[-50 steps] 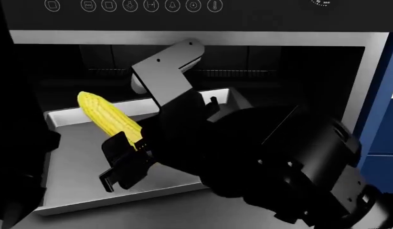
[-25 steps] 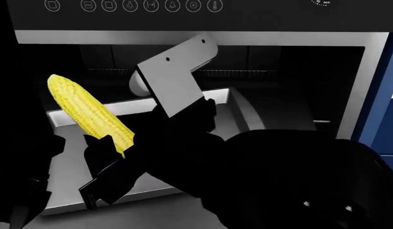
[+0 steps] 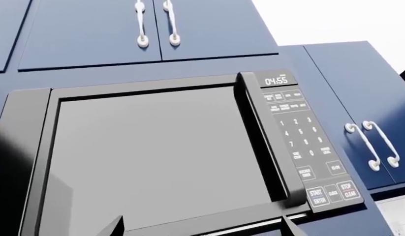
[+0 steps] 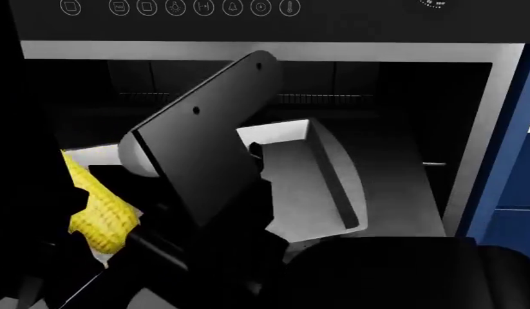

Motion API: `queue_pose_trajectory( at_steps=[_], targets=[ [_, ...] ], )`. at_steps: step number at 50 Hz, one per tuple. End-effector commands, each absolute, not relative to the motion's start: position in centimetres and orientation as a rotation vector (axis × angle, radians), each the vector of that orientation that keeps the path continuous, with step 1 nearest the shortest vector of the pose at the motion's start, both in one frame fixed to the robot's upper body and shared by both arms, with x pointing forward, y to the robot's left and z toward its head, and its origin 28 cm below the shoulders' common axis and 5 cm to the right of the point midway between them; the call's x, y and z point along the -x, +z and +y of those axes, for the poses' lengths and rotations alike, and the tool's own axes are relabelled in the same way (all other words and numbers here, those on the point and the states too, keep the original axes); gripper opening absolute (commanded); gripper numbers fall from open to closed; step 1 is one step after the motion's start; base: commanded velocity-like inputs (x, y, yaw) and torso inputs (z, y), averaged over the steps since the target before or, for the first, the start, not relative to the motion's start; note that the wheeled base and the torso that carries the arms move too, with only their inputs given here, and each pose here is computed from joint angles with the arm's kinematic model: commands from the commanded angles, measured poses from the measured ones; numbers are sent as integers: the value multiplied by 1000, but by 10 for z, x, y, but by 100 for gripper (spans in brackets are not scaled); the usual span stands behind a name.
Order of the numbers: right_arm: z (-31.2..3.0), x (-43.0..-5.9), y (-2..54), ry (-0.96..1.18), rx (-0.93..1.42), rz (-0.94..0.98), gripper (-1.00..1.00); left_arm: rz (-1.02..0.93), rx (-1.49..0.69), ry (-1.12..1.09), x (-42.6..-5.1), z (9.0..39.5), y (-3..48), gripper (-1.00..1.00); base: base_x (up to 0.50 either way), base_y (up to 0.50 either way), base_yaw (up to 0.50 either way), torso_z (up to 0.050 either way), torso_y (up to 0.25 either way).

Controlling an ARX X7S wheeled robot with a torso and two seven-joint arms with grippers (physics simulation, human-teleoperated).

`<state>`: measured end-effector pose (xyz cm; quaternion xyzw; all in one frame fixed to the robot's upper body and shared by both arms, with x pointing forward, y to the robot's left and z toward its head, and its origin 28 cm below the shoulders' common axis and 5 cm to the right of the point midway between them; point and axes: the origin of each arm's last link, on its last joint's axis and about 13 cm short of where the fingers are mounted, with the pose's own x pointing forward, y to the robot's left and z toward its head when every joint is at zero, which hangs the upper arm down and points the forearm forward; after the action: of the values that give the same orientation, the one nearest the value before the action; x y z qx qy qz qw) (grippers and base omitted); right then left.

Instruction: Pick the corn from the top rack in the oven and place it on the plate on the counter.

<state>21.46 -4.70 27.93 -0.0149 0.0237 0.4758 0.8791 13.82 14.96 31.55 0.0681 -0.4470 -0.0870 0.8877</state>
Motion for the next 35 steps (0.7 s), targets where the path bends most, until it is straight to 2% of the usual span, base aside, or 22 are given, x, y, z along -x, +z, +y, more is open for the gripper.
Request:
queue_pose_trajectory(
  at_steps=[1,22,28,35],
  targets=[
    [-43,-183,283,1043,28,-32,-100,-922,-140,-180,-140,150,312,100,0,0,0,0,0],
    [-39,-165,266,1053,22,-51,-100,-901,-151,-187,-141,149,307,100,0,0,0,0,0],
    [-39,-160,271,956,30,-142,-100,-892,-151,-187,-142,150,304,100,0,0,0,0,0],
    [-42,-168,277,744,68,-253,-100,-880,-150,-198,-143,146,299,100,0,0,0,0,0]
  ],
)
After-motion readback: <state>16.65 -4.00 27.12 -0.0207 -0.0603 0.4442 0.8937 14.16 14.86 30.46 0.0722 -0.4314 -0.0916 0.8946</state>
